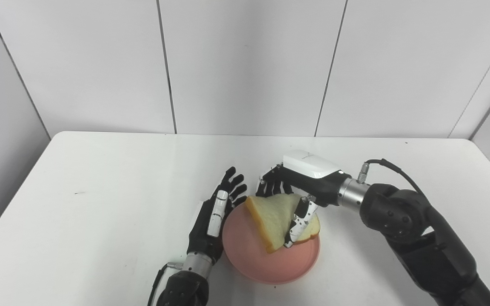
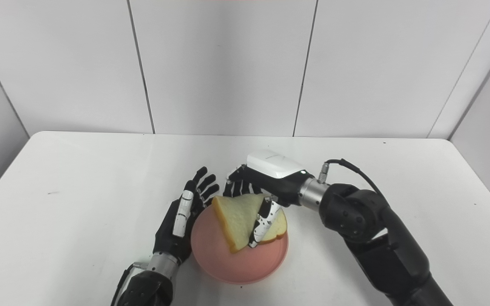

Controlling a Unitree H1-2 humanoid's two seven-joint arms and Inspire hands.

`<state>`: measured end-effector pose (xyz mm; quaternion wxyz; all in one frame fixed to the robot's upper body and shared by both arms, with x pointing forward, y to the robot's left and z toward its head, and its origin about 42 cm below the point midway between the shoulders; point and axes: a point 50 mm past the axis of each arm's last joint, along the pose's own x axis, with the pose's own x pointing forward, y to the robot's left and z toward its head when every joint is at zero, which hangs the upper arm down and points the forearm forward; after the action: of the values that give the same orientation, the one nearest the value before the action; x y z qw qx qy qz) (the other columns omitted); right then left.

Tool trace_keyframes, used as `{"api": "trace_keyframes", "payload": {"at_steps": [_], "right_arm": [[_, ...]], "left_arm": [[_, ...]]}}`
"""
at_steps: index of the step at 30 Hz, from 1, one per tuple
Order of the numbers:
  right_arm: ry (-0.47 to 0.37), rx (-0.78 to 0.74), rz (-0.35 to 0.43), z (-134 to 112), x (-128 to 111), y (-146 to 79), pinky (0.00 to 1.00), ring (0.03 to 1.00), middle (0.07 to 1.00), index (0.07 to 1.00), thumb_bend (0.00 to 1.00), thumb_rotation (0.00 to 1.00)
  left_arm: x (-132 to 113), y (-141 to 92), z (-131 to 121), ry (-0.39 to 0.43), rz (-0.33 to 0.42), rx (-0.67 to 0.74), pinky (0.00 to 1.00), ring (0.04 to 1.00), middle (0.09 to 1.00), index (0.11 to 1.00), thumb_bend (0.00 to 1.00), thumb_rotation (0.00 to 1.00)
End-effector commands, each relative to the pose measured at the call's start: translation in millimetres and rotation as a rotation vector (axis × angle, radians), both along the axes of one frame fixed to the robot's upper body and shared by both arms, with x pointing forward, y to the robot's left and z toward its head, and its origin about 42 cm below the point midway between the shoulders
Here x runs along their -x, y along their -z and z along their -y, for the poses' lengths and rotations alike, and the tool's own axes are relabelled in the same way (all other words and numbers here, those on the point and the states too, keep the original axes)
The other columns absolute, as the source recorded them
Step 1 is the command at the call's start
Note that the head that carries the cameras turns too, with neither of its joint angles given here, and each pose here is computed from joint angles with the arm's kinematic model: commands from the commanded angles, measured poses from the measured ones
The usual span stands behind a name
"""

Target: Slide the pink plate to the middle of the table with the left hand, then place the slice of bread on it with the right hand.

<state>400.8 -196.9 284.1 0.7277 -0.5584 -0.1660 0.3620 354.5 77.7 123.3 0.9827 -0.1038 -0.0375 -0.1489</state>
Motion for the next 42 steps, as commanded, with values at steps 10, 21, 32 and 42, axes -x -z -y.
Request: {"api": "trace_keyframes", "payload": {"at_steps": [10,21,32,42], "right_arm": [[-0.048,0.022,0.093,-9.3,-5.5,11.8,0.45,0.49,0.487,0.491,0.53,0.0],[-0.04,0.049,0.11,-16.6,-8.7,39.0,0.44,0.494,0.483,0.498,0.53,0.0],[-0.055,0.098,0.186,-18.9,-2.4,39.3,0.57,0.616,0.641,0.497,0.51,0.17],[-0.044,0.199,0.155,-15.5,9.4,5.5,0.7,0.762,0.788,0.784,0.91,0.58]], "left_arm": [[-0.7,-0.4,6.8,0.001,0.026,0.011,0.85,0.901,0.922,0.928,0.74,0.96],[-4.9,-3.0,4.6,-0.01,0.036,0.036,0.88,0.909,0.917,0.93,0.72,0.93],[-6.5,-3.5,5.8,-0.04,0.065,-0.022,0.88,0.905,0.913,0.925,0.72,0.99],[-8.4,-9.7,2.6,-0.079,0.092,-0.058,0.96,0.924,0.926,0.925,0.72,1.0]]}}
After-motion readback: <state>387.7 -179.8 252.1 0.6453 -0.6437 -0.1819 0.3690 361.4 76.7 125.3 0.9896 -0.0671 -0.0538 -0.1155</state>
